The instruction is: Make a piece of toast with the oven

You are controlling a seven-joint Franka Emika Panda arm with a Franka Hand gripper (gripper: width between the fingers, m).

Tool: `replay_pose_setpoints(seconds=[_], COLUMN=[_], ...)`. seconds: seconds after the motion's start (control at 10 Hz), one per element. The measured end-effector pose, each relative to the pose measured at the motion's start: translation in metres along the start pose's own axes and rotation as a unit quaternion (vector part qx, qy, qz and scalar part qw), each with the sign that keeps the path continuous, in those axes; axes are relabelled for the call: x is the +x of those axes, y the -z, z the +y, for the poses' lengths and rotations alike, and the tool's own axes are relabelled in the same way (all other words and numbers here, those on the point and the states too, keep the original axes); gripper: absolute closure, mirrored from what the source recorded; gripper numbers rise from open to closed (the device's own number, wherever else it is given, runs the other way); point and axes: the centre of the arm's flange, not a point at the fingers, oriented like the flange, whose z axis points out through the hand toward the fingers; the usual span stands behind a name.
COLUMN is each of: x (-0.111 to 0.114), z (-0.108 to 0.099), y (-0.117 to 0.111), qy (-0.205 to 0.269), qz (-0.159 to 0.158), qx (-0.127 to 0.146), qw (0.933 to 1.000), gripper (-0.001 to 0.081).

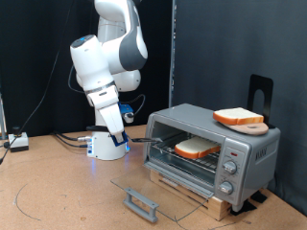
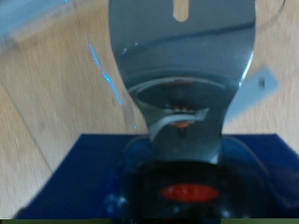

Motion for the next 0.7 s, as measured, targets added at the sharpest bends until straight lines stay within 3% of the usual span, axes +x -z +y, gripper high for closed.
replay_pose_setpoints(seconds=[0.3, 0.5, 0.7], x=[0.009, 0.017, 0.024], z=[-0.019, -0.033, -0.046], y=[0.032, 0.056, 0.072], qy=[0.018, 0.030, 0.026], qz=[0.059, 0.080, 0.081], qx=[0.048, 0.050, 0.038], qw=[0.9970, 0.9951, 0.9956], gripper=[0.0412, 0.0412, 0.0412])
